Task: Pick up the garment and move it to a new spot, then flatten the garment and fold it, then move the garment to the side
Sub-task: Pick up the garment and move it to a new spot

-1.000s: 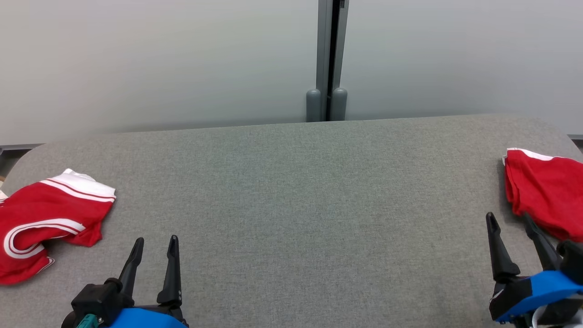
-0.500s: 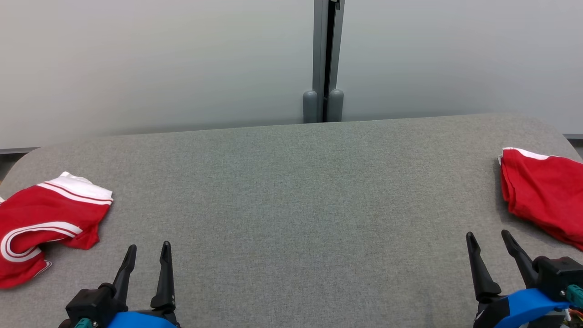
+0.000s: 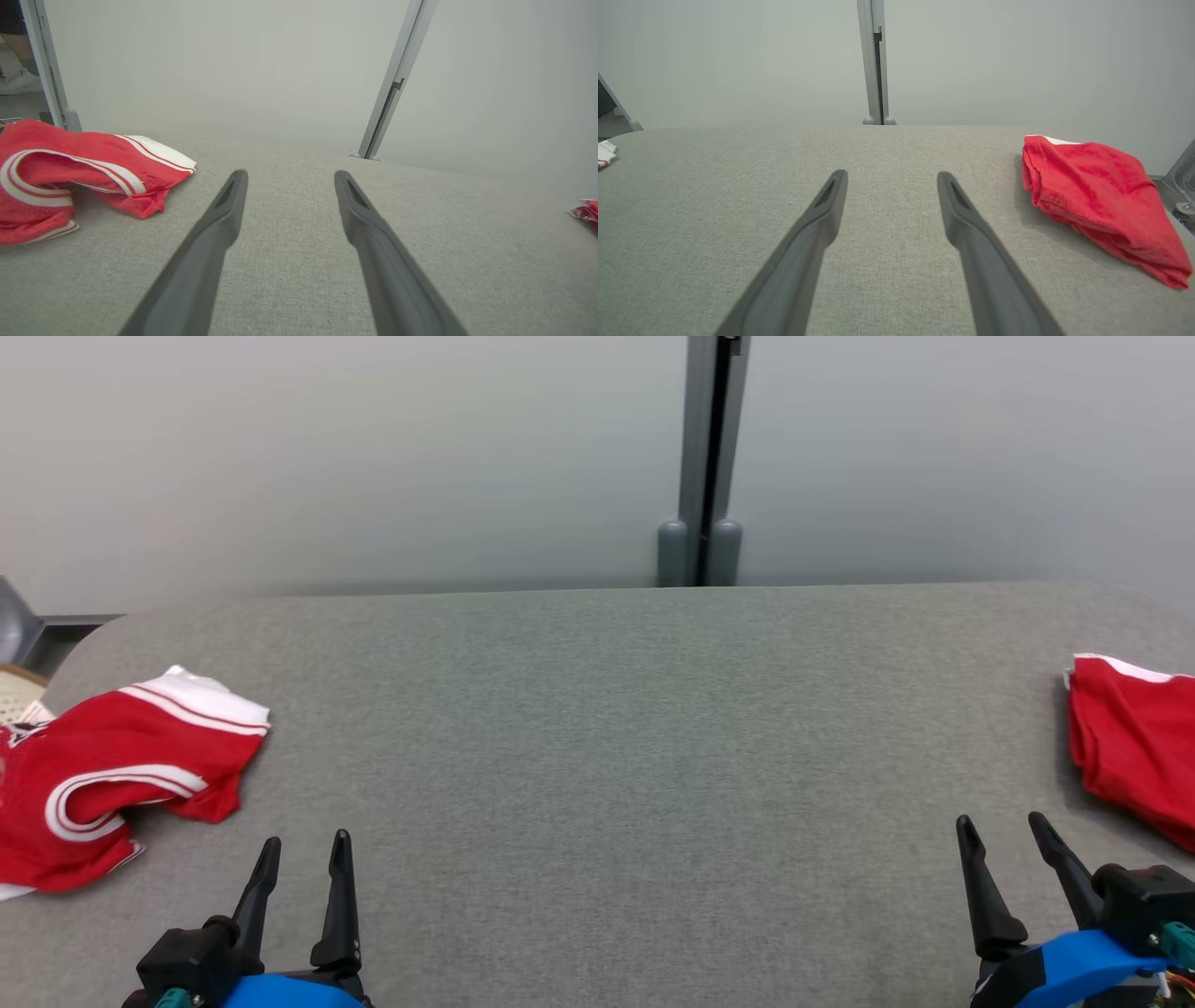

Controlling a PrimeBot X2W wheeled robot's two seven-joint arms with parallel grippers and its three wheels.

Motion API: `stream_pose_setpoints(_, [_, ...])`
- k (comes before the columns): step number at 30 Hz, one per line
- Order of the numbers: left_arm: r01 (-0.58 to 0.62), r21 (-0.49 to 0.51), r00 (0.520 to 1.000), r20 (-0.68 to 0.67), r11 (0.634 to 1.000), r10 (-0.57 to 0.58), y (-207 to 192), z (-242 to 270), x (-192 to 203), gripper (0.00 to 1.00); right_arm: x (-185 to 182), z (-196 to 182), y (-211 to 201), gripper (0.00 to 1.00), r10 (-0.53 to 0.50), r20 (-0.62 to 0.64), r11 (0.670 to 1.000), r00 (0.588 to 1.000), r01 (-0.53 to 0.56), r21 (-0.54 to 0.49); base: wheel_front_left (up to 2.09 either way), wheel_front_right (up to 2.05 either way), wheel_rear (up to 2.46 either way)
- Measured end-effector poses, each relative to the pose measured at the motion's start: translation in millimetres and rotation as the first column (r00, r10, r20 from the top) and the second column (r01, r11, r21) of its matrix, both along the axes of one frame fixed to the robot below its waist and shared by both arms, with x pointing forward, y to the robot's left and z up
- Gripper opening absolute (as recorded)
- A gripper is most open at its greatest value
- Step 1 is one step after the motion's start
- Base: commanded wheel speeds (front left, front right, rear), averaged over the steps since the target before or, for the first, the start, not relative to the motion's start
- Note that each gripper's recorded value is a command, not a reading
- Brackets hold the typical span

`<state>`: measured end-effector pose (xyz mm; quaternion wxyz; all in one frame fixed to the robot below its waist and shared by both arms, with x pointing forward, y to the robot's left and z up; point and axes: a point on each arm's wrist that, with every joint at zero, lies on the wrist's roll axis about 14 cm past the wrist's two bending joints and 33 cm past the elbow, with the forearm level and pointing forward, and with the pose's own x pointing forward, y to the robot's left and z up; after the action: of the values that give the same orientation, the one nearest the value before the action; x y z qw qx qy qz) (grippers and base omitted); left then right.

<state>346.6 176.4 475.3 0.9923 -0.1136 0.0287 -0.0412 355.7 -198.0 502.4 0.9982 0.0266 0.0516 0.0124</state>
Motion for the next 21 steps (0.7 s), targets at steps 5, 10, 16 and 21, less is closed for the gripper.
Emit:
stream_pose_setpoints(5, [-0.06,-0.001,0.998,0.001,0.998,0.06,17.4,0.1,-10.6,1.0,10.8,0.1,18.2,1.0,0.055,0.006,0.998,0.998,-0.055,0.004,0.0,0.0,0.0])
stream_pose_setpoints(10, [-0.145,-0.002,0.989,0.008,0.989,0.145,41.5,2.1,-27.5,1.0,23.1,-5.6,48.1,1.0,0.14,-0.002,0.99,0.99,-0.14,0.024,0.0,0.0,0.0])
stream_pose_setpoints(16, [-0.26,-0.001,0.965,0.02,0.966,0.26,71.9,5.8,-54.0,1.0,35.7,-9.9,97.4,1.0,0.275,-0.005,0.961,0.961,-0.274,0.038,0.0,0.0,0.0])
stream_pose_setpoints(21, [-0.348,0.012,0.937,0.021,0.937,0.348,95.4,6.7,-79.3,1.0,41.7,-10.0,135.6,1.0,0.374,0.005,0.926,0.927,-0.374,0.047,0.0,0.0,0.0])
